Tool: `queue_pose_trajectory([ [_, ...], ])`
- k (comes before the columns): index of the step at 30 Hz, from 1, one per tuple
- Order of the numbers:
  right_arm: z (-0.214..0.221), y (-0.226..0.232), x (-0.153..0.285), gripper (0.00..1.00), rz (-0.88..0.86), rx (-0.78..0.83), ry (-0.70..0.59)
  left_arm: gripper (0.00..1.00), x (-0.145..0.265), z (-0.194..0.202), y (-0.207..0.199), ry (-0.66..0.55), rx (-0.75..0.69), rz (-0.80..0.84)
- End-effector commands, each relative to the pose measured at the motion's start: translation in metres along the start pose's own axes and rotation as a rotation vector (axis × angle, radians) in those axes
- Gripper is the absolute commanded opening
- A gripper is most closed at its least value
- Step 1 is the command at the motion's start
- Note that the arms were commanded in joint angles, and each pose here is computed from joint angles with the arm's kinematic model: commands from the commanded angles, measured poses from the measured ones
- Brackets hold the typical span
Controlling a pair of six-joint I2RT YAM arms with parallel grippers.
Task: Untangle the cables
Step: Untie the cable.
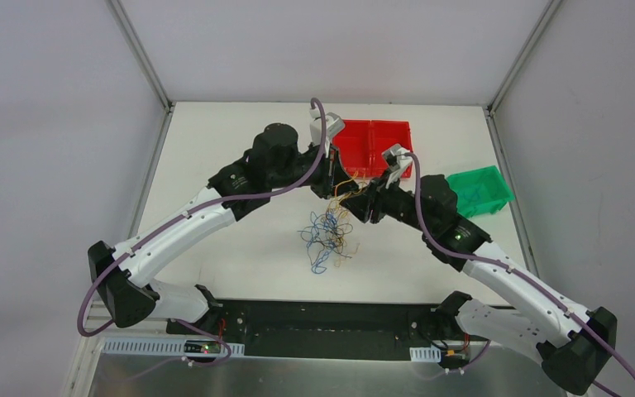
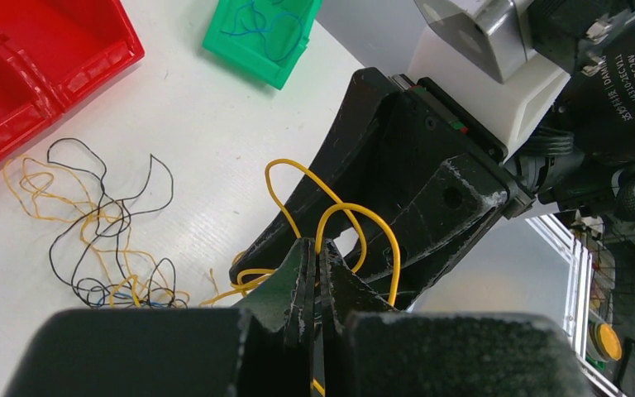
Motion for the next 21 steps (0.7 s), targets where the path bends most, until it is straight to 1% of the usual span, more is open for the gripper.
queue_pose_trajectory([
  [1,-0.018,0.014,-0.001,0.38,-0.084,0.027,-0.104,0.00,0.004,-0.018,-0.017,-0.042,0.012,0.065],
  [4,-0.022,0.011,-0.002,0.39,-0.057,0.028,-0.134,0.00,0.003,-0.018,-0.017,-0.041,0.035,0.064],
  [5,-0.023,0.011,-0.002,0.41,-0.053,0.028,-0.146,0.00,0.003,-0.018,-0.018,-0.040,0.041,0.072],
  [7,-0.026,0.010,-0.003,0.48,-0.047,0.028,-0.175,0.00,0.003,-0.020,-0.021,-0.043,0.053,0.087],
  [8,-0.027,0.009,-0.003,0.49,-0.038,0.029,-0.190,0.00,0.003,-0.021,-0.022,-0.045,0.060,0.095],
  [9,-0.029,0.008,-0.003,0.47,-0.027,0.029,-0.206,0.00,0.002,-0.021,-0.023,-0.045,0.067,0.102],
  [13,-0.035,0.007,-0.001,0.33,-0.014,0.027,-0.265,0.00,0.002,-0.024,-0.026,-0.053,0.085,0.120],
  [14,-0.036,0.007,0.000,0.27,-0.017,0.026,-0.276,0.00,0.002,-0.024,-0.027,-0.055,0.090,0.125],
  [15,-0.038,0.008,0.000,0.18,-0.018,0.025,-0.288,0.00,0.002,-0.024,-0.028,-0.055,0.094,0.131],
  [16,-0.039,0.007,0.000,0.04,-0.012,0.021,-0.297,0.00,0.002,-0.026,-0.029,-0.061,0.100,0.135],
  [17,-0.040,0.007,0.001,0.00,-0.009,0.016,-0.305,0.00,0.001,-0.026,-0.030,-0.064,0.111,0.140],
  [21,-0.041,0.006,0.006,0.00,-0.001,0.006,-0.336,0.00,-0.001,-0.025,-0.031,-0.070,0.134,0.161],
])
Point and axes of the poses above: each gripper's point midway between its finger pads, its own x axis back along the fingers, its own y axis along the line the jaws close on, z = x × y, the point moved 5 cm from there along x, back along the fingers, and after that the axes turned 3 degrees about -x, right-handed, at the moved point
